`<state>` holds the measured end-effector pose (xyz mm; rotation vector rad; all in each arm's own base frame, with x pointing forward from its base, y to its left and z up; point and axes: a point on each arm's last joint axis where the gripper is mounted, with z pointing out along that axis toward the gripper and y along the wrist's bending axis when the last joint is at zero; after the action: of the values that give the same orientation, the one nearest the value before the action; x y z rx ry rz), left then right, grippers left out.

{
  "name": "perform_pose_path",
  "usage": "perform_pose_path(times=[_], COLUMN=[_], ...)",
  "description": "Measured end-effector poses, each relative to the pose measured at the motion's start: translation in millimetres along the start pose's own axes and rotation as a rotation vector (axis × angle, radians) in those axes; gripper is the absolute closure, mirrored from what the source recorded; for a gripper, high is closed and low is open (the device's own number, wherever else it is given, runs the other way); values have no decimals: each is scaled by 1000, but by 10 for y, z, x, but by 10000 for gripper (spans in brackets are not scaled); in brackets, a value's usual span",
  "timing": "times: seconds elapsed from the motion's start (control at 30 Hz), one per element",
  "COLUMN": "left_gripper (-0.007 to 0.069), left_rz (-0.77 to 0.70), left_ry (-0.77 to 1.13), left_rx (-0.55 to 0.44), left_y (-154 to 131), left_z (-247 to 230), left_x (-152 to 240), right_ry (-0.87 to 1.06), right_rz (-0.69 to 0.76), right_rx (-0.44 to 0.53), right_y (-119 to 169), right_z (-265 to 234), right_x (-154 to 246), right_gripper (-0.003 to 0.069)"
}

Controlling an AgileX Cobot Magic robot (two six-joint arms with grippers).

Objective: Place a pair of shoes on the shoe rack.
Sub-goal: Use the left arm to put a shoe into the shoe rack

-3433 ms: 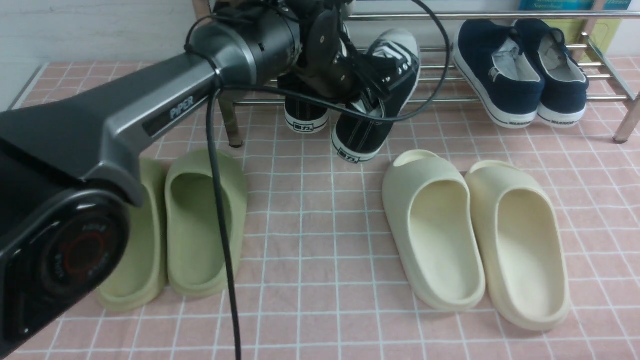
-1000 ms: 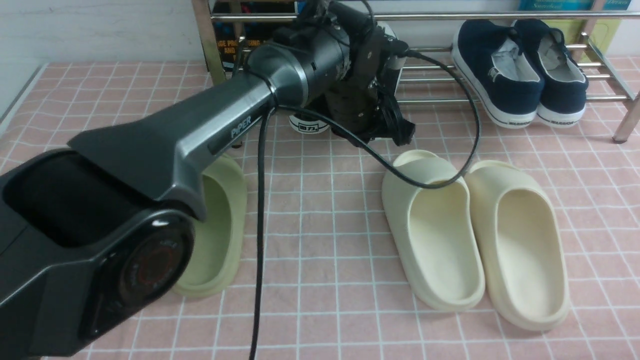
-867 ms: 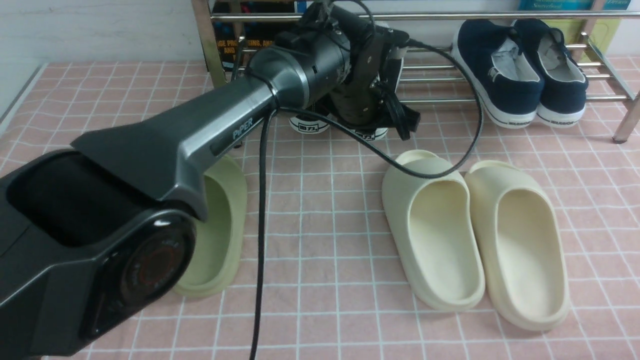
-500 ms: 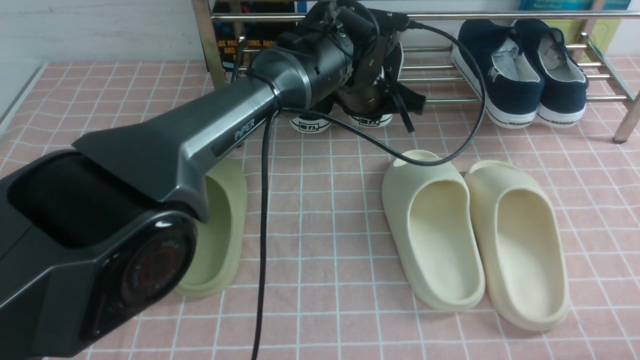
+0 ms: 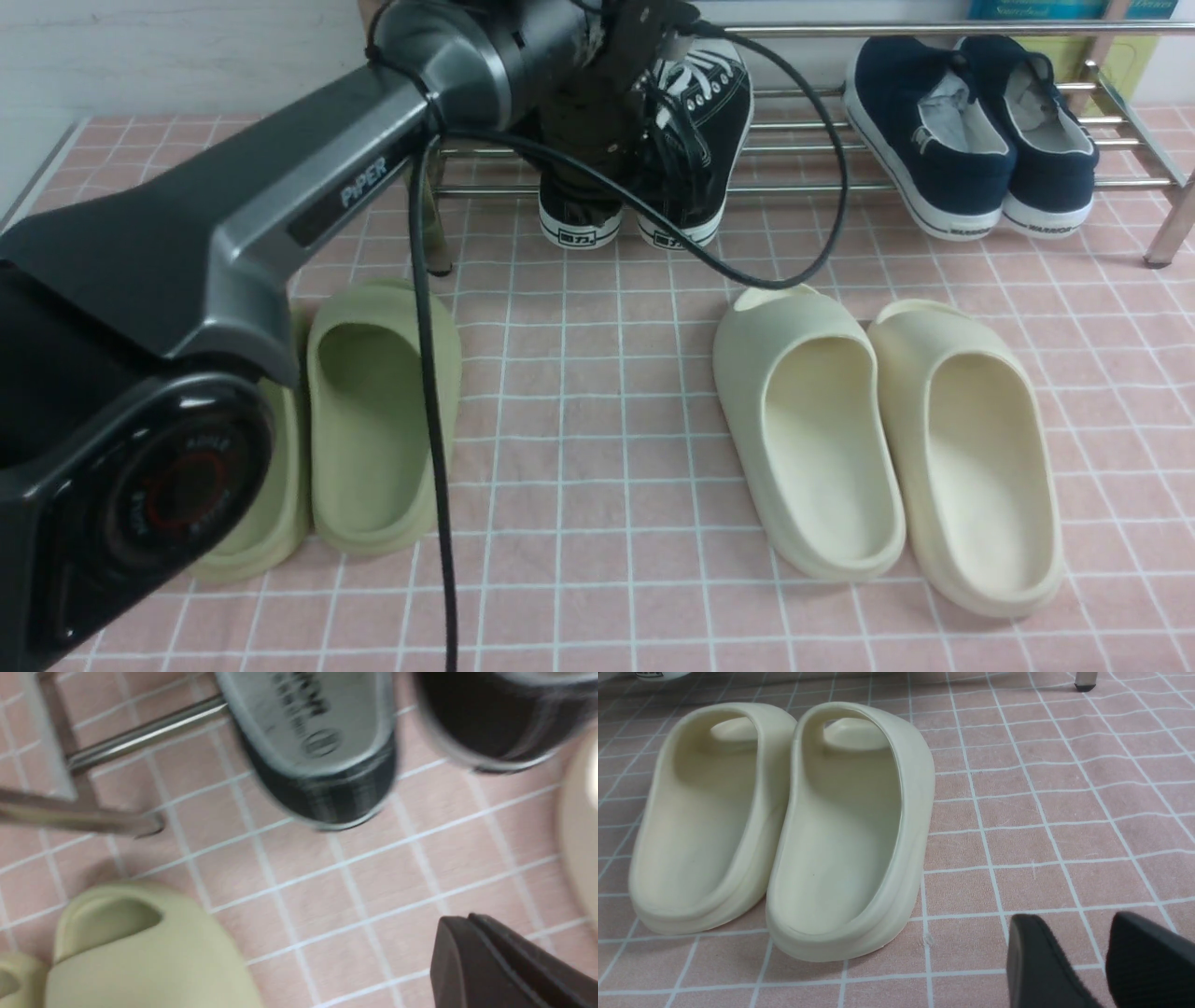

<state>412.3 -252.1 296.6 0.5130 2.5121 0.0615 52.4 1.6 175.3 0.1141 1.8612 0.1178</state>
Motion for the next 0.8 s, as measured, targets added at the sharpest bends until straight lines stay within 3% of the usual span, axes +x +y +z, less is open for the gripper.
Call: perform_pose_path(times=[0.37,0.7,0.8], left_gripper=[613,606,605], left_rz=[46,37,44], left_ry=[-44,-102,-85], left_rx=[-43,-18,-34], left_y=[1,-68,-61], left_z=[492,422,39], left_x=[-5,-57,-59], right_ry=[0,0,0], right_rz=[0,0,0], right_rx=[0,0,0], right_y=[0,0,0], right_z=[0,0,0], right_x=[0,0,0], right_gripper=[420,420,420])
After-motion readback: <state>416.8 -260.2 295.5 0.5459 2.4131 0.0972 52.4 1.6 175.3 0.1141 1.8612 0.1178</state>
